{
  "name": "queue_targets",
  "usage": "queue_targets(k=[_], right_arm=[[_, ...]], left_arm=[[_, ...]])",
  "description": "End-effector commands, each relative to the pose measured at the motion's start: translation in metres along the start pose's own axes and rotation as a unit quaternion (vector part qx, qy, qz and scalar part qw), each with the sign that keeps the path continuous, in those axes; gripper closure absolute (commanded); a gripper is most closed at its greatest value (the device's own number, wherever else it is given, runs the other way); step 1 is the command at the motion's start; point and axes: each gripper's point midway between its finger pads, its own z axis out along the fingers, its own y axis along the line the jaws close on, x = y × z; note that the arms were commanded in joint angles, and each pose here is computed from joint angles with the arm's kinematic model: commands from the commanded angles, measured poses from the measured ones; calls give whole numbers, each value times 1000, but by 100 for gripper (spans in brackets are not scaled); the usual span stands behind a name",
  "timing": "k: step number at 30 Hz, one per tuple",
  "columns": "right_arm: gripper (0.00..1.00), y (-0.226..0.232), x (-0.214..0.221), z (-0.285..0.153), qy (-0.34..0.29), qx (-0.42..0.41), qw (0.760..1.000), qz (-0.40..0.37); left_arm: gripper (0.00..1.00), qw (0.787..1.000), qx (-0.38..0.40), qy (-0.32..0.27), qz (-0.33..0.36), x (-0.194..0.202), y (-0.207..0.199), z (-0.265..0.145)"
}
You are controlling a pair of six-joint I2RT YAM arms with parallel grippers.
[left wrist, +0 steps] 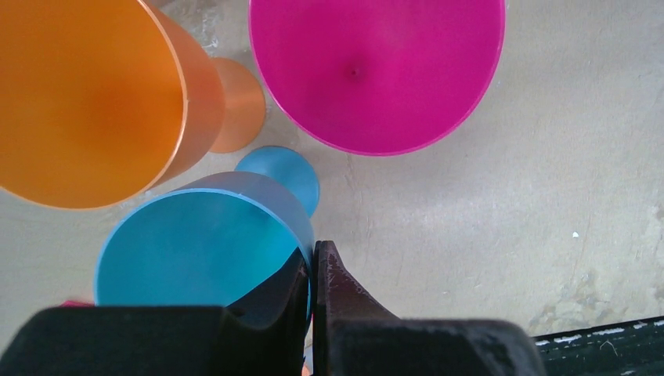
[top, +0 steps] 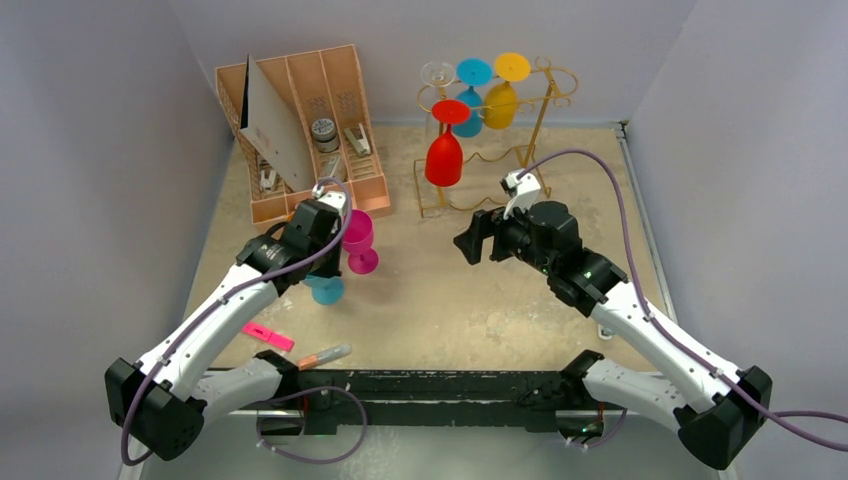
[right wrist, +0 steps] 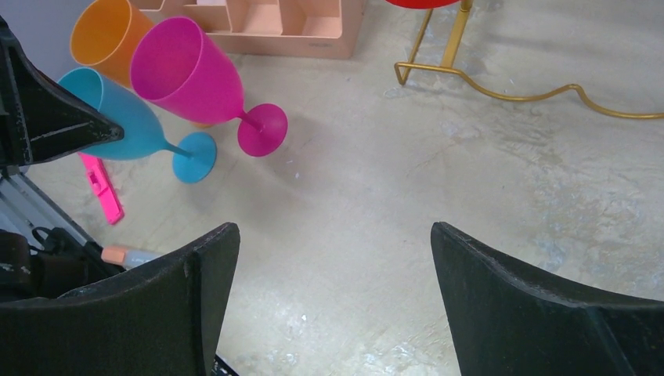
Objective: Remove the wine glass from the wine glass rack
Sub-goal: Place the wine glass at the center of the board.
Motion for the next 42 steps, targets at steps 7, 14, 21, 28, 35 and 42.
queue_targets(k=[7, 14, 21, 28, 35, 42], right_arm=[[6, 6, -12, -9, -16, -6, 1000, 15], [6, 4, -8, -9, -8, -3, 1000, 17], [6, 3, -8, -9, -8, 3, 1000, 20], [5, -3, -8, -10, -12, 18, 999, 25], [5, -14, 1, -6, 15, 53, 998, 32], [5, -17, 6, -3, 32, 64, 997, 35]], left_arm=[[100, 1000, 18, 8, 15, -8, -10, 5], [95, 999, 34, 15, 23, -9, -15, -1], [91, 999, 36, 29, 27, -9, -16, -4], [87, 999, 27, 26, 21, -8, -12, -7], [68, 999, 42, 14, 15, -11, -16, -14], [62, 999, 45, 5, 13, -15, -16, -21]])
